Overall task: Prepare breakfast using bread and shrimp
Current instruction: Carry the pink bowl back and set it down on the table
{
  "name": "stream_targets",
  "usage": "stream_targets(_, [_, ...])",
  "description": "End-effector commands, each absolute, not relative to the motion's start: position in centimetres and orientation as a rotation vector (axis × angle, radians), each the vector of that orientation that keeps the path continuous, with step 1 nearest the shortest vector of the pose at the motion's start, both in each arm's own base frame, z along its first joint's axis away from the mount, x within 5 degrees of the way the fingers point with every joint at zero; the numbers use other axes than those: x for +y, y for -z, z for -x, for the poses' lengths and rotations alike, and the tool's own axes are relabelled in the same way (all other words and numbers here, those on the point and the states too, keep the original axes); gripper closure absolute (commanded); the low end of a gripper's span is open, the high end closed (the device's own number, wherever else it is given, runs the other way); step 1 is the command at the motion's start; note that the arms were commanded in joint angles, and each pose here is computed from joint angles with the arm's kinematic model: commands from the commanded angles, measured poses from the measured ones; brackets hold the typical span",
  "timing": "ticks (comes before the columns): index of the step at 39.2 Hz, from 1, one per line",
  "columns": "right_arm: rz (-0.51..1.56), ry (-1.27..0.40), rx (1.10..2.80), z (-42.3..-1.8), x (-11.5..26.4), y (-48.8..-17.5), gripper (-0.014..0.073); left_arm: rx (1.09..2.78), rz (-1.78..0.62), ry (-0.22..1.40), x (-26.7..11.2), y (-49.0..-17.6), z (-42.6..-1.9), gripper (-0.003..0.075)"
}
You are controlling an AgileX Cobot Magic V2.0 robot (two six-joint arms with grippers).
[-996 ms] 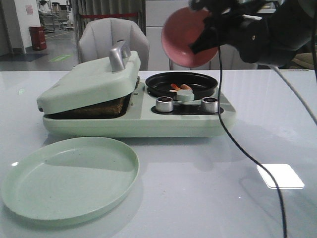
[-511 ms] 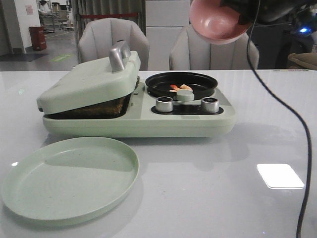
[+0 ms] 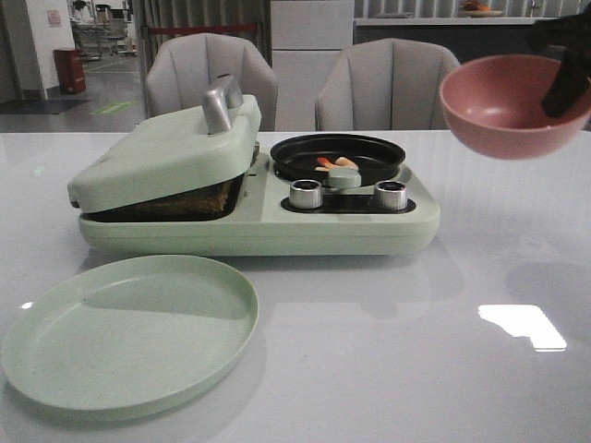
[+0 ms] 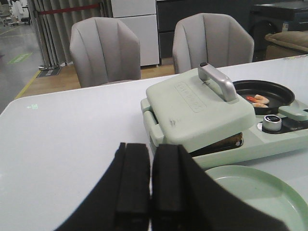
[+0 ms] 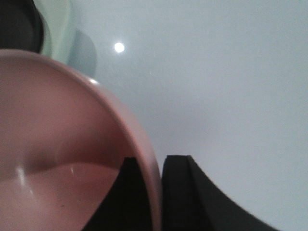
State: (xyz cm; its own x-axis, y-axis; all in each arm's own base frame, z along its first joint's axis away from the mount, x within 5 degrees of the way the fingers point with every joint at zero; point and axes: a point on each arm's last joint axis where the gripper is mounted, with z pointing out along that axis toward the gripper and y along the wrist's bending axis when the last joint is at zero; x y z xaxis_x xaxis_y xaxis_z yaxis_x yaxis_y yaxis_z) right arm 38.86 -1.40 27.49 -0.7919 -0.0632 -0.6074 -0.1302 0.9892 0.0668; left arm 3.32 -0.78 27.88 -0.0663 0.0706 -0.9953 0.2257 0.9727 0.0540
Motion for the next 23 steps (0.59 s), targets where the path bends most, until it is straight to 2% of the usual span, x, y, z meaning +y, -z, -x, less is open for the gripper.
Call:
stream_targets(1, [0.100,-0.039,2.450,-38.0,-2.3,-30.4,0.0454,1.547,-0.209,0.153,-0.8,-29.4,-3.3,0.0606])
stream_targets(12, [0.046,-0.072,2.653,-38.3,-2.5,-26.5,0.0454,1.547,-0.209,0.153,-0.8,-29.4,-3.3,0.0606])
stream_targets(19, [0.008,-0.136,2.691,-39.0,-2.2,-24.6,0.0449,1.547,-0.209,0.153,-0.8,-29.4,-3.3,0.0606])
stream_targets(23, [0.005,-0.159,2.696,-39.3,-2.0,-24.1,0.0411,1.547,-0.209,0.153,-0.8,-29.4,-3.3,0.0606])
